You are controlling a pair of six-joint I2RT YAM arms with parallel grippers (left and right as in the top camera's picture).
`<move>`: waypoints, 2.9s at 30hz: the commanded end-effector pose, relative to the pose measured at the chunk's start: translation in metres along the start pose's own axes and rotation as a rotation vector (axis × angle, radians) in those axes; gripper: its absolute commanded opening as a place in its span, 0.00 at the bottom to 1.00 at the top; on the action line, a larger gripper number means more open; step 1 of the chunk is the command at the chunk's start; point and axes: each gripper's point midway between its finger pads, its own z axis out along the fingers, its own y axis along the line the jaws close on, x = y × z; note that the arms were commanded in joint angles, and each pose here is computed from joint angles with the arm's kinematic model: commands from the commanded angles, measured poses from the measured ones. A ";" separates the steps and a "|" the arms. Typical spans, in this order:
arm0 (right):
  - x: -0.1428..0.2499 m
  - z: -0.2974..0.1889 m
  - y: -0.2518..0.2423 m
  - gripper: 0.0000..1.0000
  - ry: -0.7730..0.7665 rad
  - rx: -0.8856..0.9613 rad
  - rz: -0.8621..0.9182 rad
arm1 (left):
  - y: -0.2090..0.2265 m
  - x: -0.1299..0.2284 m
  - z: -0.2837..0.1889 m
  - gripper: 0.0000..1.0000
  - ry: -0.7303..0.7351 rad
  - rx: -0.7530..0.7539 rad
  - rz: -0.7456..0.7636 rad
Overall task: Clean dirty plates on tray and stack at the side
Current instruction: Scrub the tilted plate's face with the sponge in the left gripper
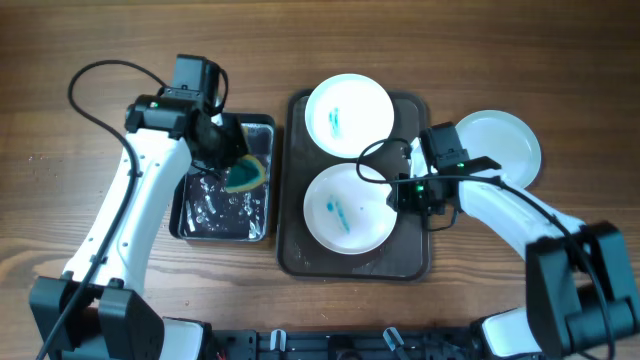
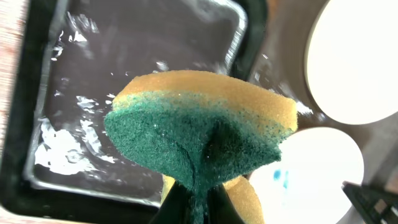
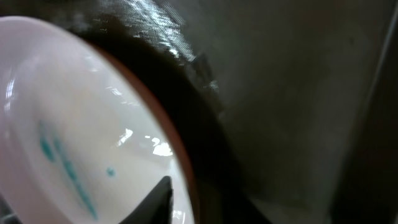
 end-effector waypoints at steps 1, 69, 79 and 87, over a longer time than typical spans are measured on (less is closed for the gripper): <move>-0.001 0.010 -0.003 0.07 0.015 0.007 -0.001 | -0.027 0.012 -0.004 0.04 0.017 0.063 0.084; 0.005 0.010 -0.019 0.04 0.030 0.095 0.026 | -0.200 0.178 0.165 0.04 0.361 0.227 0.422; 0.005 0.010 -0.019 0.04 0.029 0.095 0.026 | -0.099 0.106 0.165 0.04 0.113 -0.275 0.385; 0.005 0.010 -0.019 0.04 0.030 0.095 0.027 | -0.049 0.056 0.140 0.04 -0.063 -0.521 0.339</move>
